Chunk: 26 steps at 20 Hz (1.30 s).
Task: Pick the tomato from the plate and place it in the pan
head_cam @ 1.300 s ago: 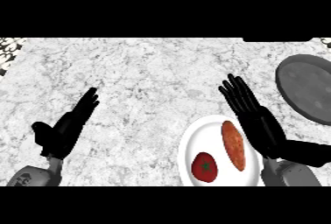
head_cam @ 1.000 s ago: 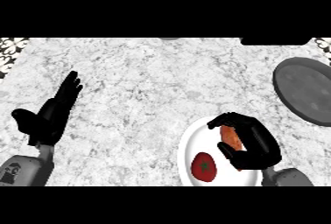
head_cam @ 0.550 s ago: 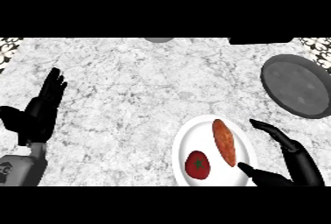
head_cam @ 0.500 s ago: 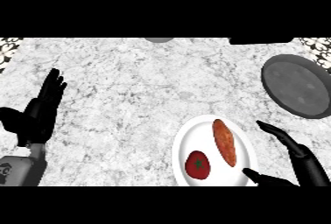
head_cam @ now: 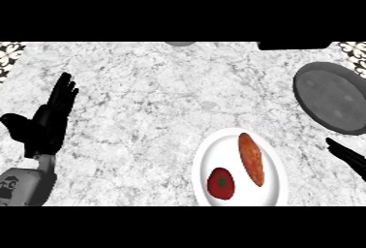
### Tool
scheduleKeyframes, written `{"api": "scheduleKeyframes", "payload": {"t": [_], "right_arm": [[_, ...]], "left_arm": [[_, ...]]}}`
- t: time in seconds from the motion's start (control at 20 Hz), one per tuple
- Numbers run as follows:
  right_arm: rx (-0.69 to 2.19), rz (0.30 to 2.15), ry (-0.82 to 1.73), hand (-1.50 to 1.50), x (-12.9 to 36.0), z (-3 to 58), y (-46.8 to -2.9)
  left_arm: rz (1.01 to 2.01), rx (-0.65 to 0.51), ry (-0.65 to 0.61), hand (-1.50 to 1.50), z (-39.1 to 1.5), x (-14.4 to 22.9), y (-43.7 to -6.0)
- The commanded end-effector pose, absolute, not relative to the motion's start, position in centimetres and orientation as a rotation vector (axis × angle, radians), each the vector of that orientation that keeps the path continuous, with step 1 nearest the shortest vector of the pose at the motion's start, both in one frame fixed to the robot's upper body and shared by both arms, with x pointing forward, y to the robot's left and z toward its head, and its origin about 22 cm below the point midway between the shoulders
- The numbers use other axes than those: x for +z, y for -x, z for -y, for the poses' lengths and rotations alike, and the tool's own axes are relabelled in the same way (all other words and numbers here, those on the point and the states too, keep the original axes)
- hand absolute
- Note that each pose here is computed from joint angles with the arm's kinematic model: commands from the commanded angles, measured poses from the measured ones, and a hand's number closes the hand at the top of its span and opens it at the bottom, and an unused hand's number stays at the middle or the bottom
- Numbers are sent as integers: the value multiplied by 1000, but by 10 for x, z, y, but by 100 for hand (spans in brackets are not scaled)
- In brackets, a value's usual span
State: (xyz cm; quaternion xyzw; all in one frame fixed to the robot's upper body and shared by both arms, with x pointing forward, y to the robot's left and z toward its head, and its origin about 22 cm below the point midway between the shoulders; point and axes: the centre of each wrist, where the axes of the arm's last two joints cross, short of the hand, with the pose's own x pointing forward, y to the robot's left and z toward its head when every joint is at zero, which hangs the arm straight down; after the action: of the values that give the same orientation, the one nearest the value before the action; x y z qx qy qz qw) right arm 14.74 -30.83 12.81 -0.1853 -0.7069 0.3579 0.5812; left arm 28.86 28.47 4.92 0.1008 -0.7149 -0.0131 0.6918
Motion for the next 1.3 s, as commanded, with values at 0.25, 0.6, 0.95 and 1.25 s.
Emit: {"api": "scheduleKeyframes", "payload": {"t": [0.25,0.6,0.95,1.25], "right_arm": [[942,1569,592,-150,219,263,-144],[993,1539,482,-150,238,233,-161],[1027,1521,375,-150,221,198,-158],[1019,1404,428,-150,209,166,-151]], "left_arm": [[1622,-46,-195,0,-271,49,-290],[1609,-60,-185,0,-270,42,-297],[1624,-52,-182,0,-272,40,-298],[1612,-40,-181,0,-288,43,-290]]}}
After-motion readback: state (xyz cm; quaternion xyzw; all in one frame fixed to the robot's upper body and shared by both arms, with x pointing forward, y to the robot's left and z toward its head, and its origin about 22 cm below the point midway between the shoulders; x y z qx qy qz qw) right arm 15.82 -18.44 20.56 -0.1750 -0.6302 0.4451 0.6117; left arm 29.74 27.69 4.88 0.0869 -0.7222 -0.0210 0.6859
